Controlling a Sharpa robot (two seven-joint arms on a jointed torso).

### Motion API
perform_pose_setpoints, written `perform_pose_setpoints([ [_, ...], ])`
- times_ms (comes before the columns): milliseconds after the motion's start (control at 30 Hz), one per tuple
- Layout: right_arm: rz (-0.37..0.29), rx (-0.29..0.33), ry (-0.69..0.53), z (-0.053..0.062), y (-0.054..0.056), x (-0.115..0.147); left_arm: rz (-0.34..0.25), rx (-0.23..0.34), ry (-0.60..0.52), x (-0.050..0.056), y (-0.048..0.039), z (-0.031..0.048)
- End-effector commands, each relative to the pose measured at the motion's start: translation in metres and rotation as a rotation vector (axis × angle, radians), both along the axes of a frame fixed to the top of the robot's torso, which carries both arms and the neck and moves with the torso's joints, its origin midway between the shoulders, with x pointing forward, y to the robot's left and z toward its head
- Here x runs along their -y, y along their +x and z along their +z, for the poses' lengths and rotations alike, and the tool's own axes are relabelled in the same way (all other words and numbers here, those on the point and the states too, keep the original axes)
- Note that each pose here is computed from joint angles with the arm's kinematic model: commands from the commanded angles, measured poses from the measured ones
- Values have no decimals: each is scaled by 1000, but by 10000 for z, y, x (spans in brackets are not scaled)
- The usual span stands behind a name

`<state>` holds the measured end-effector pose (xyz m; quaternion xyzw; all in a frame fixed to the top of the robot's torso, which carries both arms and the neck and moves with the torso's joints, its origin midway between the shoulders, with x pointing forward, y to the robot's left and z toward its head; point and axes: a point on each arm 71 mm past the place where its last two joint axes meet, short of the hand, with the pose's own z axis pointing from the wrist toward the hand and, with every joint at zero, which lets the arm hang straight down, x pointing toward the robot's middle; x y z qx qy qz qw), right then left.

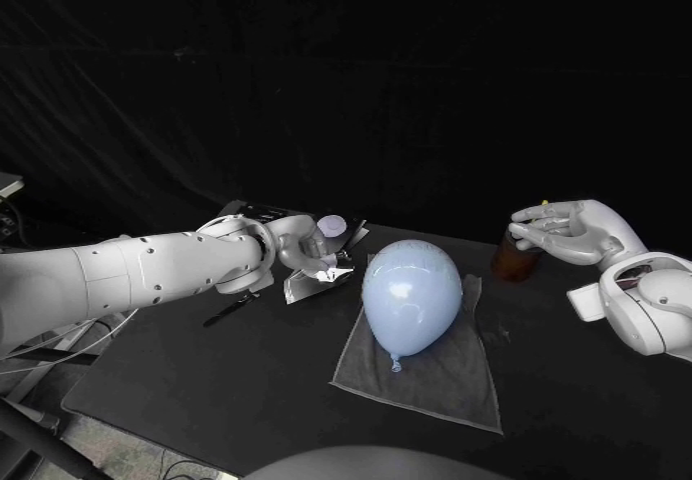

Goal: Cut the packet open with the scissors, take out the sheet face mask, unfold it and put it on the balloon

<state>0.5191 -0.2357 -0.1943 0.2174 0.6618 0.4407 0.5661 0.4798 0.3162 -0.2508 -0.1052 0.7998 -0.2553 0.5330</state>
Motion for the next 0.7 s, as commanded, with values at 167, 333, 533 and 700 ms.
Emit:
perform_pose_setpoints([
  [167,22,-2,-1,2,-8,-52,81,-12,-318,-34,90,342],
  [333,37,-11,9,23,-32,-99,96,-13,-418,-19,132,503],
  [533,79,-8,24,170,-55,-217,114,-8,-609,57,178,642],
  [700,109,-11,36,313,-57,-321,112,19,-747,168,225,716],
])
